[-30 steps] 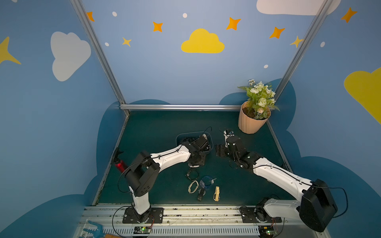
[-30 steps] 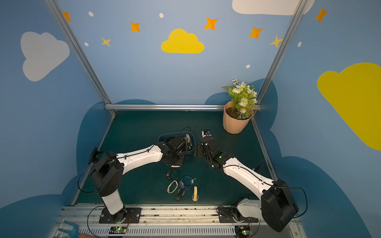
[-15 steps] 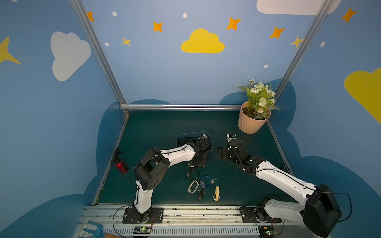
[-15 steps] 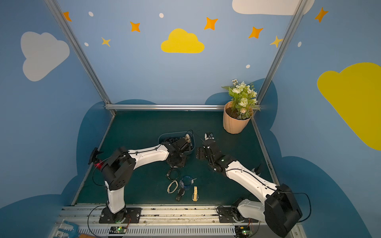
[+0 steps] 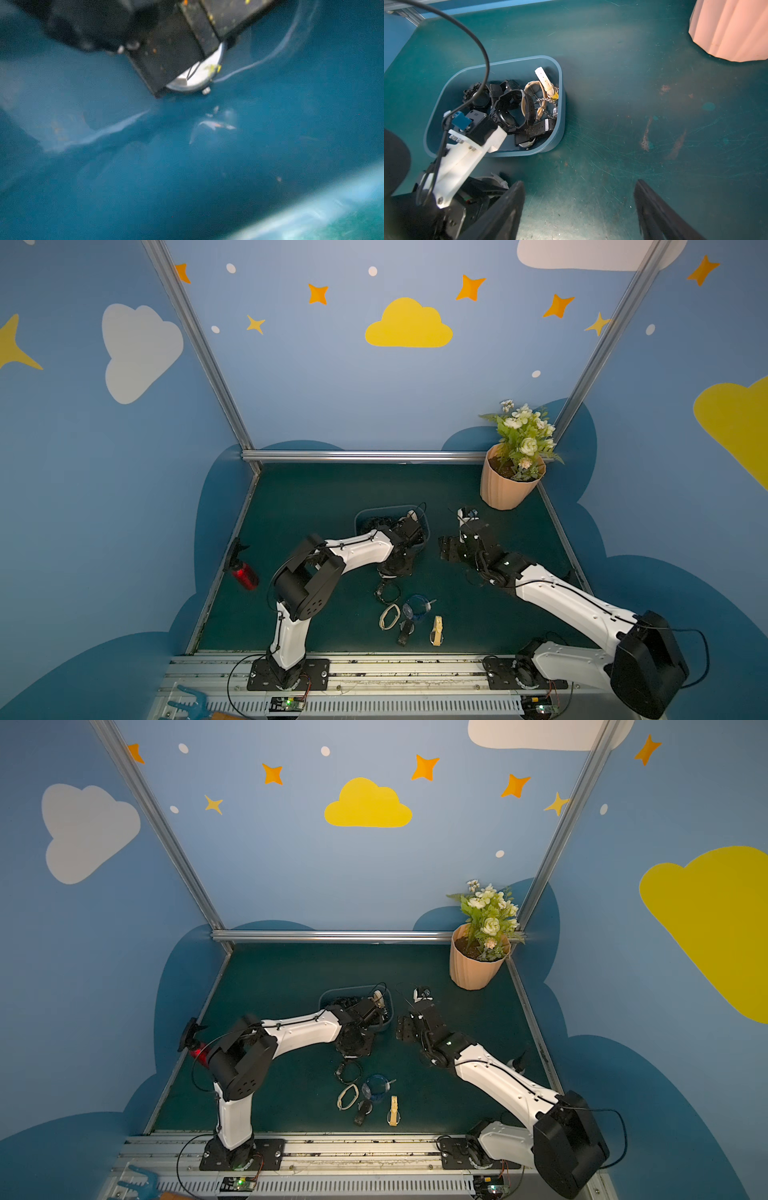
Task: Put the watch into the storage box
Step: Pick up the watch at the center of the board.
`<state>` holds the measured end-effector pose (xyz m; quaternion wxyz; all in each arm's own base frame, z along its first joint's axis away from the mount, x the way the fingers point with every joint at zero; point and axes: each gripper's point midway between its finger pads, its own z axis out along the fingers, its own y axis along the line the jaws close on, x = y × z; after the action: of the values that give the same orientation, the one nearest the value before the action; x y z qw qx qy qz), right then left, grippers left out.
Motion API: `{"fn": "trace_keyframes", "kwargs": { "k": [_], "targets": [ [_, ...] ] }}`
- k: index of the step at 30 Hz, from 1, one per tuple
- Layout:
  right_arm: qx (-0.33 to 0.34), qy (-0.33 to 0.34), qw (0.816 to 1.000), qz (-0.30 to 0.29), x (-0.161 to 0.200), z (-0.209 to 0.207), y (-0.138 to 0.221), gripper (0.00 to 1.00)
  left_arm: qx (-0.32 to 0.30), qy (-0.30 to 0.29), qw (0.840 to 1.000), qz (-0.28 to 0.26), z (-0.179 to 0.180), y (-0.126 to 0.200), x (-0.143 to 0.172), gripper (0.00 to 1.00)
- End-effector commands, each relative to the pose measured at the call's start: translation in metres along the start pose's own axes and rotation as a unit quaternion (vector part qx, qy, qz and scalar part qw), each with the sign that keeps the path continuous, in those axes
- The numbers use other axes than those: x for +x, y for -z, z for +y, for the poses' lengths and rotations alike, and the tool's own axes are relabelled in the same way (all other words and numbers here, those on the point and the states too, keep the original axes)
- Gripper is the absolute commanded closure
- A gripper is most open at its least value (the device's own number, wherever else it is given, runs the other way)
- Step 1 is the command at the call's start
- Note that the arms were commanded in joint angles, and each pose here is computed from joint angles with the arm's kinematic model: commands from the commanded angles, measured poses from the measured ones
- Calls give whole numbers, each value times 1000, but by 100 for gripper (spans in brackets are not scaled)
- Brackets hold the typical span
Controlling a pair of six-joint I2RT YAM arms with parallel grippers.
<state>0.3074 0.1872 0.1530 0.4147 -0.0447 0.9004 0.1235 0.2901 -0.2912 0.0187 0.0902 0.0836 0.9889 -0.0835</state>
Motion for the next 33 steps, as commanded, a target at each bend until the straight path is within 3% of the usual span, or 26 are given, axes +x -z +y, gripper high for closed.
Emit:
{"fn": "trace_keyframes", "kwargs": {
  "k": [1,9,23,33],
  "targets": [
    [3,-7,1000,-2,-2,-2,-2,17,-24,8,1000,4,13,-2,1,96],
    [-2,-7,1000,-2,-4,2,-5,17,-20,13,999,-43,20,26,-9,96],
    [-16,-9,1000,6,-6,10,-10,17,0,5,986,-167,33,118,-28,96],
    [-20,-11,1000,6,-7,12,-11,17,5,-5,972,-236,35,155,-69,96]
  ]
}}
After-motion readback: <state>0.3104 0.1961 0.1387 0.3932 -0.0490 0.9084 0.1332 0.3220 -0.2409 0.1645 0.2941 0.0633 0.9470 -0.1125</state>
